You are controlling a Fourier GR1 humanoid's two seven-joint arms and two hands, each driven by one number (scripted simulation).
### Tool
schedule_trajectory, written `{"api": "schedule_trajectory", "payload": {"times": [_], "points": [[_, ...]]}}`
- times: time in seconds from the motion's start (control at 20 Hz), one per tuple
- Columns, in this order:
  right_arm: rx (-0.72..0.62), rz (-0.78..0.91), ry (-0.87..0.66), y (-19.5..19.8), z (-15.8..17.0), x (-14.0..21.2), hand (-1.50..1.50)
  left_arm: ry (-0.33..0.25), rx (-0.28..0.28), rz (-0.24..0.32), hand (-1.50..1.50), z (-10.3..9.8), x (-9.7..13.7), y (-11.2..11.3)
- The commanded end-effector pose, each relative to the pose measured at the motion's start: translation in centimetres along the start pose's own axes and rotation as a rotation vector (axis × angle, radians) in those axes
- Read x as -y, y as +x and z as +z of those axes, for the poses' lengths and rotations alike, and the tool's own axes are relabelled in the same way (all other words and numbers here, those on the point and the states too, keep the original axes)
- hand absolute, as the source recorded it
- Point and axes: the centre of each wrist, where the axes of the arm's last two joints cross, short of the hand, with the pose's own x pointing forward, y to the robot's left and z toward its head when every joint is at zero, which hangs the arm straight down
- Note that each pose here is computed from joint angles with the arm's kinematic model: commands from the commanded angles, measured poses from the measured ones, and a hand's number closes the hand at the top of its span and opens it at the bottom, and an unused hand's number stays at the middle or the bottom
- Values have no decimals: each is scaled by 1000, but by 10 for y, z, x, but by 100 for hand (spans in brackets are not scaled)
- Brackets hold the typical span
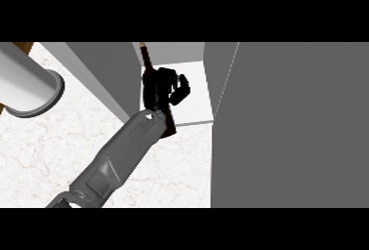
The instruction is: Pick up the wine, place it into the cabinet and close the cabinet
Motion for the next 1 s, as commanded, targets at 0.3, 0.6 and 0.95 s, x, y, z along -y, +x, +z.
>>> {"api": "schedule_trajectory", "payload": {"times": [0.3, 0.6, 0.95], "points": [[51, -55, 38, 11, -3, 1, -150, 3, -63, -42, 150, -21, -1, 17], [42, -43, 43, 13, 3, 5, -150, 53, -108, -157, 150, -20, -1, -2], [41, -48, 42, 16, 4, -1, -150, 100, -92, -223, -150, -30, -6, 8]]}}
